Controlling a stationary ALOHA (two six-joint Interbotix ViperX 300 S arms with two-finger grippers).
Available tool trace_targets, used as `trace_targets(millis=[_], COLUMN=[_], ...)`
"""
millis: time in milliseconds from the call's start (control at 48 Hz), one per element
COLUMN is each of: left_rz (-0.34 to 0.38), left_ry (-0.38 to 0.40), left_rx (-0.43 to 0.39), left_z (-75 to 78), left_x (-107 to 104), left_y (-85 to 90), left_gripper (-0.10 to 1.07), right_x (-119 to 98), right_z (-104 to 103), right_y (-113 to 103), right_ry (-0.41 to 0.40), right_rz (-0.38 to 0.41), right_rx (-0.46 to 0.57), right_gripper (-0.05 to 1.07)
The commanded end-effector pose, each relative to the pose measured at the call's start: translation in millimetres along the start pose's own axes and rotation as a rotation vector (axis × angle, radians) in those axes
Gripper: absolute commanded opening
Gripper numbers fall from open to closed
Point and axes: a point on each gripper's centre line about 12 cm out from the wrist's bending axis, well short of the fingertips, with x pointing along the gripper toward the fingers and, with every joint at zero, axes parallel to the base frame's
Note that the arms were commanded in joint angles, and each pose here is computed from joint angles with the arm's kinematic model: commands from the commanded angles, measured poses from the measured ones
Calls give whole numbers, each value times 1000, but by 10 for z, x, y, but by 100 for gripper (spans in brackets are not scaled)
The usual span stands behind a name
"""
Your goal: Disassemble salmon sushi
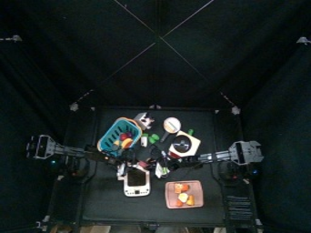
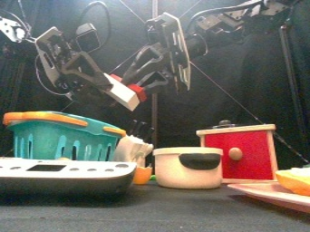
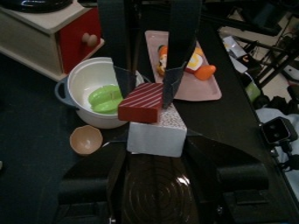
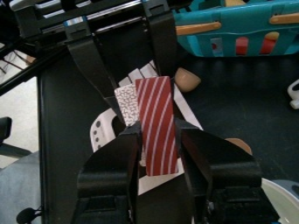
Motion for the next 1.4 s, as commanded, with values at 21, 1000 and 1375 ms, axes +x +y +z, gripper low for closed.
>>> trace_targets(millis=[21,1000,1375], left_rz=[-8,-8,6], left_ry=[-28,-22,-36], left_rx=[6,23,76], left_z=[82,73,98], left_x=[-8,-12,-3], left_y=[-19,-19,9], left_gripper=[60,79,100], right_x=[-117,-109,-14], right_z=[139,190,204], right_y=[30,52,126], right_ry=[-40,-43,-38], right_rz=[5,58,93], right_rx=[26,91,62], right_gripper=[42,41,41])
